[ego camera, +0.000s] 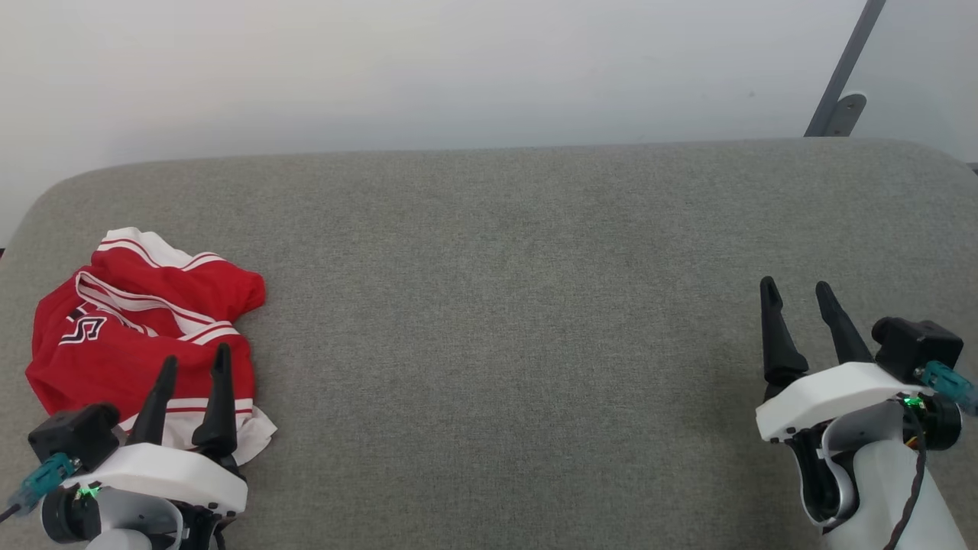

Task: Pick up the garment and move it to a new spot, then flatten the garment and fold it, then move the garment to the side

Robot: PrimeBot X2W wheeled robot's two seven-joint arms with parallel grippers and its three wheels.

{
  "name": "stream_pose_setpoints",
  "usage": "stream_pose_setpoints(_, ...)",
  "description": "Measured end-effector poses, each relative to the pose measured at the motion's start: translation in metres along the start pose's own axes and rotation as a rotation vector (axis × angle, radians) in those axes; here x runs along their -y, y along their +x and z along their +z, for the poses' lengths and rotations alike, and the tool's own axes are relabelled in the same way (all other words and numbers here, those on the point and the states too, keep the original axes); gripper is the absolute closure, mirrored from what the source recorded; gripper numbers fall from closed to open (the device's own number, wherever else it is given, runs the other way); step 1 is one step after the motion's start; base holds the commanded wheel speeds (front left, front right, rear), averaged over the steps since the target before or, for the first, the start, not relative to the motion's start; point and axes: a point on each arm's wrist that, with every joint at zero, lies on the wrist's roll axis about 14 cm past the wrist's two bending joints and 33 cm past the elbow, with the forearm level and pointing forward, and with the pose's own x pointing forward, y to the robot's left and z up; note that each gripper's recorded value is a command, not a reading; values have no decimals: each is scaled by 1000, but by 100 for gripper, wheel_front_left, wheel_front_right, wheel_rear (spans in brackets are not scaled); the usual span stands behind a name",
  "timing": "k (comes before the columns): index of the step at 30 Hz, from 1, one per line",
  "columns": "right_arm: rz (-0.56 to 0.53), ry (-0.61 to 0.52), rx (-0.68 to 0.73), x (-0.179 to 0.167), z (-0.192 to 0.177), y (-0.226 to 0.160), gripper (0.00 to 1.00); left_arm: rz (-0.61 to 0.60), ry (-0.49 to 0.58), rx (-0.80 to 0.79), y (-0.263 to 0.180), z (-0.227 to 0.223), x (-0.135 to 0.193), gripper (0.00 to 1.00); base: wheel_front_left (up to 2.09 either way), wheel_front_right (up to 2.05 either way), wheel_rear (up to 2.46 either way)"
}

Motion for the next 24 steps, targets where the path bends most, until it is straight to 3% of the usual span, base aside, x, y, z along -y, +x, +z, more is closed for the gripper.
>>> stream_pose_setpoints(24,-7,-110,22,4,-1,6,0,-17,131,-18,0,-6,-10,0,0,0,0)
